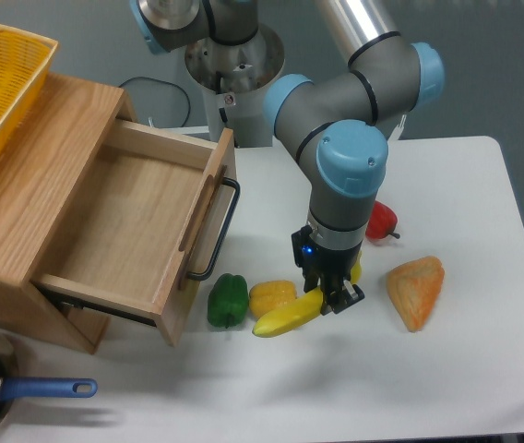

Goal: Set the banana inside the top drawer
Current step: 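Close the gripper on the yellow banana and lift it off the table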

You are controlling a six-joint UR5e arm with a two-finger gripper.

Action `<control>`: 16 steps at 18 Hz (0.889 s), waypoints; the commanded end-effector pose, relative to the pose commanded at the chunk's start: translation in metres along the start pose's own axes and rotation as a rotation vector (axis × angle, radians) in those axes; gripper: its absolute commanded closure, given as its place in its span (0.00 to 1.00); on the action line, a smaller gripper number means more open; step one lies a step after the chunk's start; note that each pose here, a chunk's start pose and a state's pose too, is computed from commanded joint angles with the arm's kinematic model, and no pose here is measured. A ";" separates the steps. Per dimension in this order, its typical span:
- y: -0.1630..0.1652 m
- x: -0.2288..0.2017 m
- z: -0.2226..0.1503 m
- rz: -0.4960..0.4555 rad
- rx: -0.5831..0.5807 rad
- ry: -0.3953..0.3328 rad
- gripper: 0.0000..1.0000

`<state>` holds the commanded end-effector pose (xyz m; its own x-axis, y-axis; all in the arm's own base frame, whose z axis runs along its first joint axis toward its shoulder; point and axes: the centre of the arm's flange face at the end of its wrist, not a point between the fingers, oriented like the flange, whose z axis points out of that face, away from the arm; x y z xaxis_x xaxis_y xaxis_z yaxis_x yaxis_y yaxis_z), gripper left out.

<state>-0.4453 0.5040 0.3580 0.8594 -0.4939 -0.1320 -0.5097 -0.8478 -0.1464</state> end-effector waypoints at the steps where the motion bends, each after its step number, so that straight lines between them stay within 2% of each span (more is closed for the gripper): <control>1: 0.000 0.001 0.003 0.001 -0.006 0.006 0.70; 9: 0.003 -0.001 -0.004 -0.015 -0.034 -0.010 0.70; 13: 0.006 0.003 -0.020 -0.132 -0.036 -0.016 0.70; 16: 0.005 0.013 -0.031 -0.162 -0.041 0.012 0.70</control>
<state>-0.4357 0.4876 0.3856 0.9307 -0.3524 -0.0982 -0.3629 -0.9234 -0.1251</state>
